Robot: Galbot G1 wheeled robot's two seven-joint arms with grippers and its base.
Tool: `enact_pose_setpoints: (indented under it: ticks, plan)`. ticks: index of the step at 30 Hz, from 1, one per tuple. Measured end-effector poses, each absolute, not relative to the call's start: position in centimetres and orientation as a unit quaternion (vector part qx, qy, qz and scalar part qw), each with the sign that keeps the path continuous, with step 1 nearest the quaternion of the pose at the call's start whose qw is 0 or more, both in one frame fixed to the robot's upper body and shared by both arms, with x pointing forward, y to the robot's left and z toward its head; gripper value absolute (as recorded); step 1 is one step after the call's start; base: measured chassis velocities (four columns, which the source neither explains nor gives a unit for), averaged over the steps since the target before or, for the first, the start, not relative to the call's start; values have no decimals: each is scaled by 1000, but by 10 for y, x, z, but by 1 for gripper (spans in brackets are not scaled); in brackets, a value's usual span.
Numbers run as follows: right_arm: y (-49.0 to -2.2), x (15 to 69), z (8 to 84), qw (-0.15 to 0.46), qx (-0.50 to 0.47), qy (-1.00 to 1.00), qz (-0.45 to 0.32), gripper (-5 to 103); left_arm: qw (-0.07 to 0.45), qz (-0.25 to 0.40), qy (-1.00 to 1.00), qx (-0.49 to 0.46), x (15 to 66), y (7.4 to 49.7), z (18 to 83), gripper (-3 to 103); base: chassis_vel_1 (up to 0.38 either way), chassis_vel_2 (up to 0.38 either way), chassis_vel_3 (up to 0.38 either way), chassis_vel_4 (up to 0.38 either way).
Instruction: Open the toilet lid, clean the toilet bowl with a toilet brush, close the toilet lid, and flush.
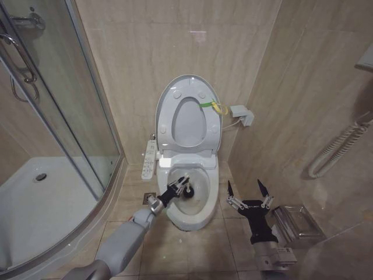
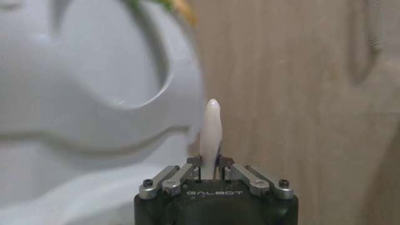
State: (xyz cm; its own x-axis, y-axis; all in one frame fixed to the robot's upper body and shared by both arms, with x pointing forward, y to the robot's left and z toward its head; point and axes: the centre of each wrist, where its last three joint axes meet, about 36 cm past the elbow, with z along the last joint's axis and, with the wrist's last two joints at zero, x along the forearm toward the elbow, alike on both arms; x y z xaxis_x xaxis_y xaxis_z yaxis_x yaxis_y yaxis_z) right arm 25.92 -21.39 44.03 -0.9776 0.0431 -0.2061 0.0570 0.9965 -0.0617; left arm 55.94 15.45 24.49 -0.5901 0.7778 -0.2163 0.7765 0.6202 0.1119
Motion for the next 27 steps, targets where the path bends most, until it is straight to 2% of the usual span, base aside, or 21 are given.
enact_pose_setpoints:
  ticks: [6, 12, 17, 23, 27]
  plan:
    - [-214, 259, 440, 103, 25, 994, -34, 100, 149, -2, 870, 470, 553, 117, 263, 18, 0, 0, 0, 0]
    - [-214, 259, 440, 103, 25, 994, -34, 100, 157, 9, 850, 504, 543, 99, 269, 18, 0, 0, 0, 0]
    - [-214, 259, 440, 103, 25, 994, -34, 100, 147, 12, 852, 503, 543, 100, 261, 18, 0, 0, 0, 0]
    - [-214, 259, 440, 103, 25, 994, -34, 100, 121, 36, 859, 496, 553, 127, 238, 18, 0, 0, 0, 0]
    - [-214, 259, 440, 103, 25, 994, -34, 100, 130, 32, 857, 498, 551, 128, 242, 18, 0, 0, 0, 0]
